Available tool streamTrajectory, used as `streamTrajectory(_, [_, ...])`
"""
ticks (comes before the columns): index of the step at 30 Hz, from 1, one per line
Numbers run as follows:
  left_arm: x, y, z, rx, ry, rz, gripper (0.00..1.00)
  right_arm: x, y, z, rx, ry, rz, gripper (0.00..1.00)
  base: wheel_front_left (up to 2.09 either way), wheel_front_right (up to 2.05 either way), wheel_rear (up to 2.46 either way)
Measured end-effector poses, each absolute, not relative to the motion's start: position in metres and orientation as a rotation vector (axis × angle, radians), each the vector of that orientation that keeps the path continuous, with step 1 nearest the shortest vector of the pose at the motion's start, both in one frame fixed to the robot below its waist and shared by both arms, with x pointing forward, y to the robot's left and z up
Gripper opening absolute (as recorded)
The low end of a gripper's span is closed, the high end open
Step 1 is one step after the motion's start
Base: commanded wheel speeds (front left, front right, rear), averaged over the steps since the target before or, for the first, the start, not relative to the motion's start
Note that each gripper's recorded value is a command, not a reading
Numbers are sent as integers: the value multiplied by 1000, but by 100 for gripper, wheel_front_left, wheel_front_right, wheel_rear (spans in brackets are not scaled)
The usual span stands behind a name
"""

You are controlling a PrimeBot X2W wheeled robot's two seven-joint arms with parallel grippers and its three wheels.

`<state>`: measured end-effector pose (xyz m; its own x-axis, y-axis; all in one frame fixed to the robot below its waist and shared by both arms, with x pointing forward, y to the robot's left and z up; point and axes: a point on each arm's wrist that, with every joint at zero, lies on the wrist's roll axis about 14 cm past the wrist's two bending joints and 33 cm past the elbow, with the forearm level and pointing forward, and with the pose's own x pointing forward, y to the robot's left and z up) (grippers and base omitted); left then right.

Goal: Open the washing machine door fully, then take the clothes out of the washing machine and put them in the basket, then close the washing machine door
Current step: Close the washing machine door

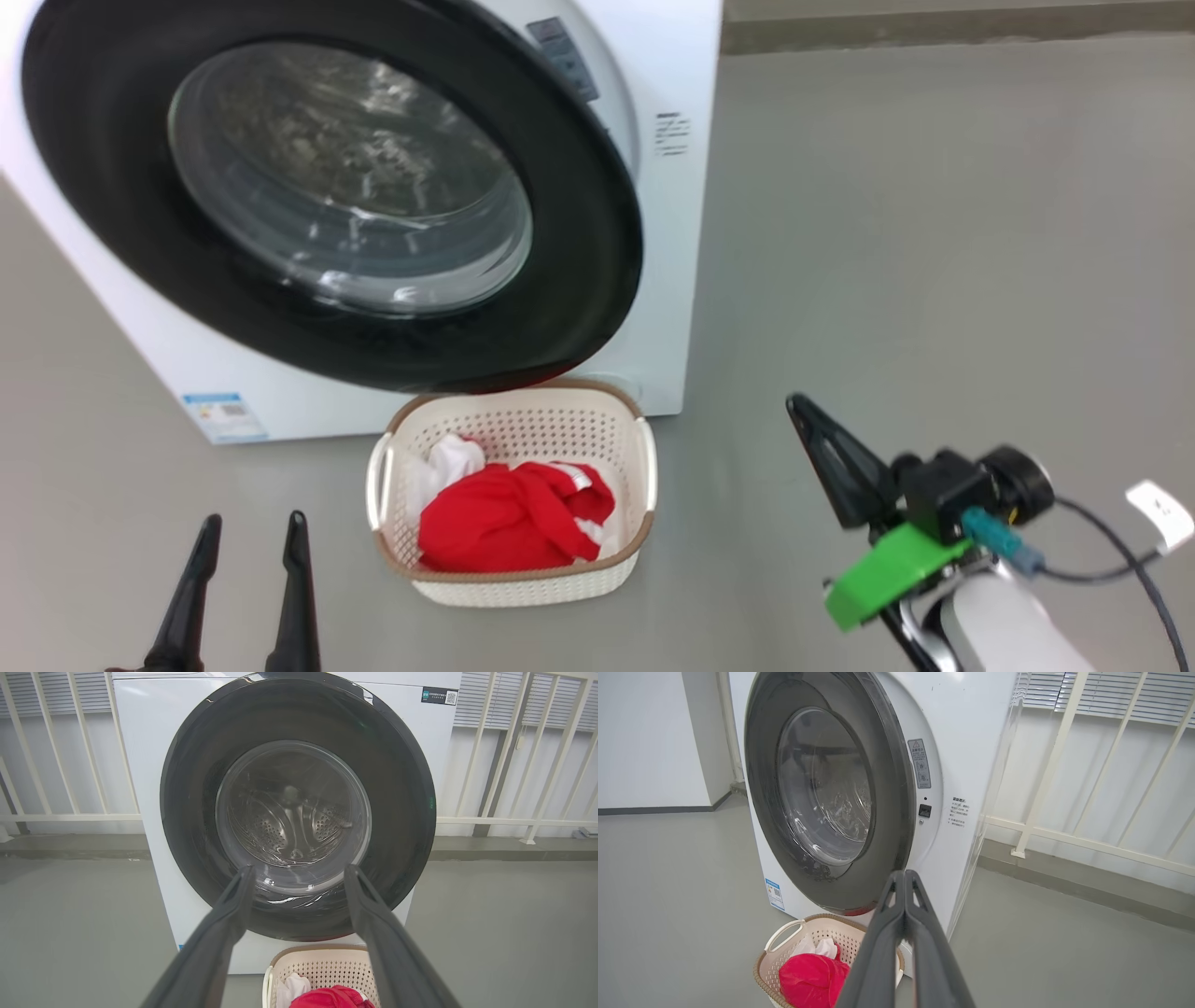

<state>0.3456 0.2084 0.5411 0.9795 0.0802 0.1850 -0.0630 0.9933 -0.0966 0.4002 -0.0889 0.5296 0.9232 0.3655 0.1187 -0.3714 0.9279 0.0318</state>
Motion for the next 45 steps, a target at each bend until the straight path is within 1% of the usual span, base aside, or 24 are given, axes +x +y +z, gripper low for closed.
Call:
streamTrajectory(1, [346, 208, 541, -91, -190, 72, 100, 400, -89, 530, 54, -112, 378, 0, 0, 0, 0])
streamTrajectory(2, [345, 211, 541, -93, -191, 81, 100, 410, -80, 533, 51, -116, 405, 0, 0, 0, 0])
streamTrajectory(5, [347, 214, 545, -98, -204, 96, 100, 424, -60, 539, 53, -119, 466, 0, 0, 0, 0])
streamTrajectory(6, [347, 214, 545, -98, -204, 96, 100, 424, -60, 539, 53, -119, 466, 0, 0, 0, 0])
streamTrajectory(11, [349, 223, 548, -94, -213, 122, 100, 449, -37, 549, 23, -130, 542, 0, 0, 0, 0])
streamTrajectory(20, [359, 228, 550, -93, -218, 139, 100, 492, -5, 556, -7, -133, 631, 0, 0, 0, 0])
streamTrajectory(30, [377, 230, 544, -81, -202, 147, 100, 546, 15, 556, 13, -122, 660, 0, 0, 0, 0])
streamTrajectory(38, [387, 236, 532, -61, -164, 166, 100, 580, 31, 541, 9, -90, 686, 0, 0, 0, 0])
streamTrajectory(45, [397, 238, 523, -61, -141, 167, 100, 609, 35, 531, 20, -58, 671, 0, 0, 0, 0])
